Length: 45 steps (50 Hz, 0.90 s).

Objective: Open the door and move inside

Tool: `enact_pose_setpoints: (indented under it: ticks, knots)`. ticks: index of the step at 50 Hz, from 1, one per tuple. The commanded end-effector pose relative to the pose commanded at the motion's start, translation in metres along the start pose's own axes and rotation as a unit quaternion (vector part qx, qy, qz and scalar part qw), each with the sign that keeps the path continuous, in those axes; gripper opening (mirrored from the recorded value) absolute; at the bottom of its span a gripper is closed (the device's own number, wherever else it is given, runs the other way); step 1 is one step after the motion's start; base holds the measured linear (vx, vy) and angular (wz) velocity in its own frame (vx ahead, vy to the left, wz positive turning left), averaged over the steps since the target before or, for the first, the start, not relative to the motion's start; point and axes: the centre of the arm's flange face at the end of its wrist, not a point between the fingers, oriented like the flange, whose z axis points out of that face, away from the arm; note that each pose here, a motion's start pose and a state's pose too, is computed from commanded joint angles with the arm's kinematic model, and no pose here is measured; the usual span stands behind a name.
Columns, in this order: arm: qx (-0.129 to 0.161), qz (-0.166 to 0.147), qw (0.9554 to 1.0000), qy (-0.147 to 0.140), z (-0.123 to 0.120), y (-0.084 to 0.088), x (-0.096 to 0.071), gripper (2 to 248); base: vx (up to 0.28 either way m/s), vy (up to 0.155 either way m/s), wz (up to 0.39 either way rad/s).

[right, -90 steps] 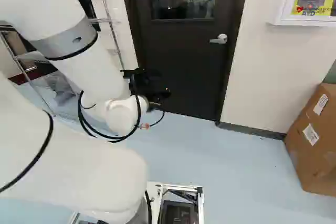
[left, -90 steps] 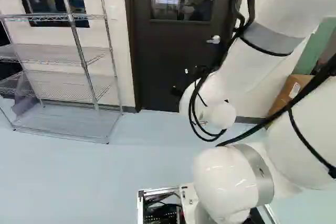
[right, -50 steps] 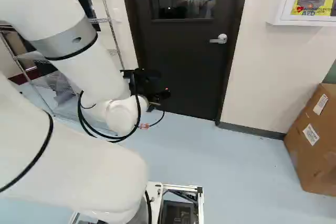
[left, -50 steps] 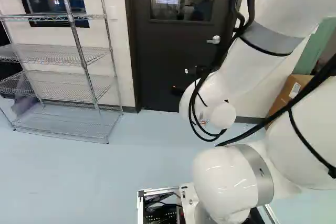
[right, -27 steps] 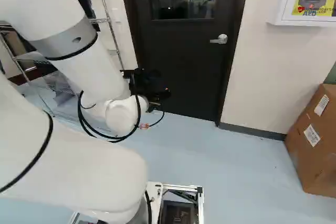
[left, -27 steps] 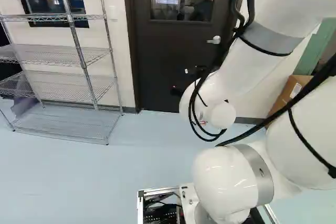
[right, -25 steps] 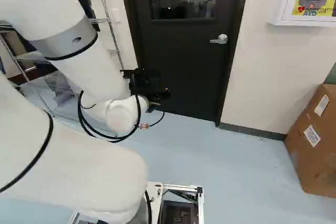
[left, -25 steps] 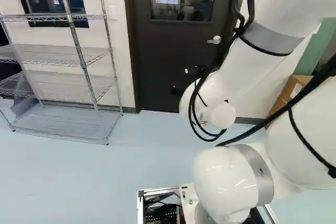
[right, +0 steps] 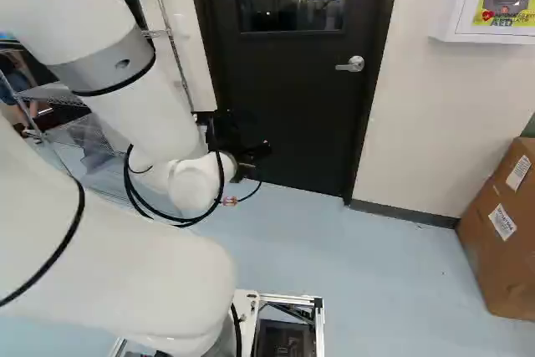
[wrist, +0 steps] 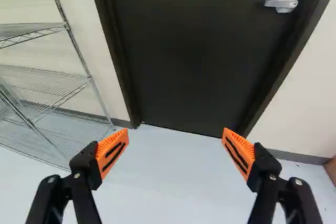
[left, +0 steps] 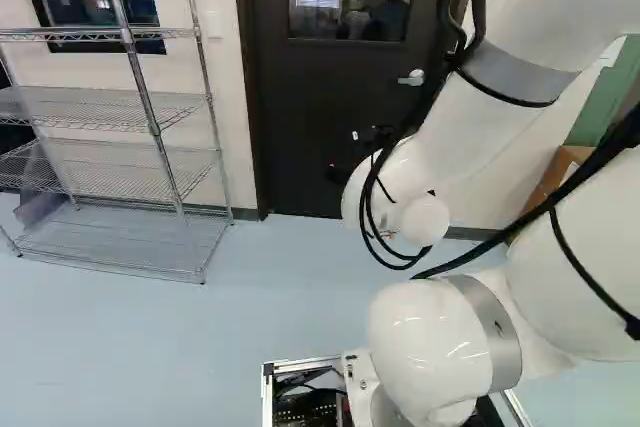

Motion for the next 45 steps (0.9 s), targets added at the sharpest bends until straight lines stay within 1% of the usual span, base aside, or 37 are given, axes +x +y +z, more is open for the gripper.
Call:
enact_pose_setpoints:
  ticks: [26,45]
  knots:
    - [0.000,0.000,1.0000,0.000,0.0000,0.0000,0.0000,247,0.121,0.043,-0.011]
    - [0.000,0.000,1.0000,0.000,0.0000,0.0000,0.0000,247,0.177,0.014,-0.195]
